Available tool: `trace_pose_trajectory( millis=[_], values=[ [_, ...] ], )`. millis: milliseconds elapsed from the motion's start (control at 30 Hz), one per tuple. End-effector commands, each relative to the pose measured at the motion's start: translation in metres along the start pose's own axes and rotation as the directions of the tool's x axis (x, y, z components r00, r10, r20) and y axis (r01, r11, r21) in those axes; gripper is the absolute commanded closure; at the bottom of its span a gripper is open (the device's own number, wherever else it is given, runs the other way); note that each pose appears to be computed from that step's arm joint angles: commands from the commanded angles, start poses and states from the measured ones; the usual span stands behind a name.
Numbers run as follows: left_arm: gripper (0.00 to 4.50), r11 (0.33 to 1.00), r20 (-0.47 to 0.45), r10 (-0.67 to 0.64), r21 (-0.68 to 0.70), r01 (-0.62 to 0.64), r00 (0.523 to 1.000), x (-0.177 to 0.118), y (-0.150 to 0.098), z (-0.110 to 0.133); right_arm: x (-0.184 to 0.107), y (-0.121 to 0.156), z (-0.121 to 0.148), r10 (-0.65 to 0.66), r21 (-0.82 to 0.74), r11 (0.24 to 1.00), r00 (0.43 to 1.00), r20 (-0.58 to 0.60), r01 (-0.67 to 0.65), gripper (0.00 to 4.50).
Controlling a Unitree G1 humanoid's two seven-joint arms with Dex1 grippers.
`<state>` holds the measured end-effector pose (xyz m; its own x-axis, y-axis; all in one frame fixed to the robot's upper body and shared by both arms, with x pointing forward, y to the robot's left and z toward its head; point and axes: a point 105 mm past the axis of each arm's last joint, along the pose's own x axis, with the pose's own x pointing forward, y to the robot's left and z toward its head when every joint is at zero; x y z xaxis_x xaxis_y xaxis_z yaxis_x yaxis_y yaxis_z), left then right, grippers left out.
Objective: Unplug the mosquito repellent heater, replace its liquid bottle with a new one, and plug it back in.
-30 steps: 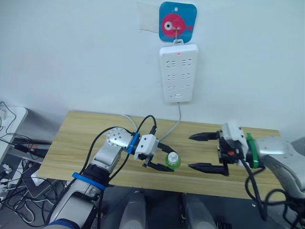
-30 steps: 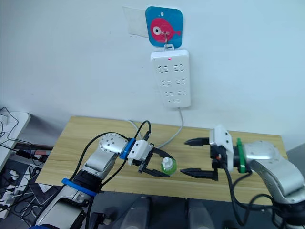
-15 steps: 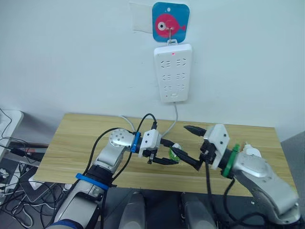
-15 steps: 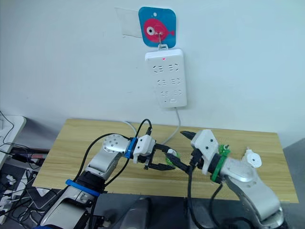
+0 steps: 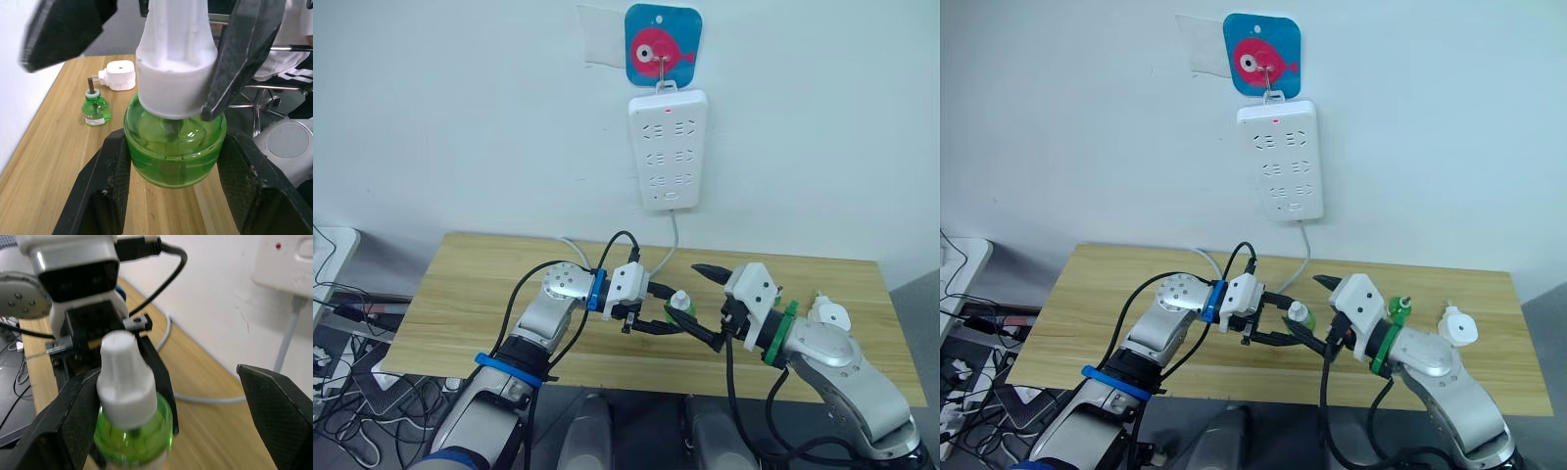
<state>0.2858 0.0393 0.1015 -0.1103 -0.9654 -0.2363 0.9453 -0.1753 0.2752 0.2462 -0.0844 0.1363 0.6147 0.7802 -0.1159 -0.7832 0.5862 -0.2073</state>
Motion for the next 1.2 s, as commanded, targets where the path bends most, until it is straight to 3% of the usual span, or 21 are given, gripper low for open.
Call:
trace_pose_trajectory(
  millis=[33,433,800,900,967,1200],
  values=[
    [2.3,1.0,0.01,-0.011,0.029,0.011,1.0,0.0,0.0,0.006,-0.014,-0.002,0.018,-0.004,-0.02,1.0,0.999,0.054,0.005,0.04],
    [2.3,0.999,0.0,-0.028,0.04,0.028,1.0,0.0,-0.002,0.005,-0.037,0.009,0.014,0.082,0.023,0.996,0.996,0.015,-0.083,0.04],
    [2.3,0.998,-0.009,-0.049,0.046,0.049,0.999,0.002,-0.006,0.003,0.0,0.024,0.04,0.122,0.082,0.987,0.981,0.151,-0.136,0.04],
    [2.3,0.998,-0.008,-0.051,0.047,0.051,0.999,0.002,-0.006,0.004,0.002,0.026,0.036,0.127,0.087,0.986,0.981,0.145,-0.14,0.53],
    [2.3,0.998,-0.008,-0.051,0.048,0.051,0.999,0.003,-0.006,0.004,0.003,0.027,0.035,0.129,0.084,0.986,0.981,0.142,-0.142,1.1],
    [2.3,0.998,-0.007,-0.051,0.044,0.052,0.999,0.003,-0.007,0.004,0.005,0.025,0.031,0.14,0.038,0.989,0.984,0.114,-0.145,3.54]
  ],
)
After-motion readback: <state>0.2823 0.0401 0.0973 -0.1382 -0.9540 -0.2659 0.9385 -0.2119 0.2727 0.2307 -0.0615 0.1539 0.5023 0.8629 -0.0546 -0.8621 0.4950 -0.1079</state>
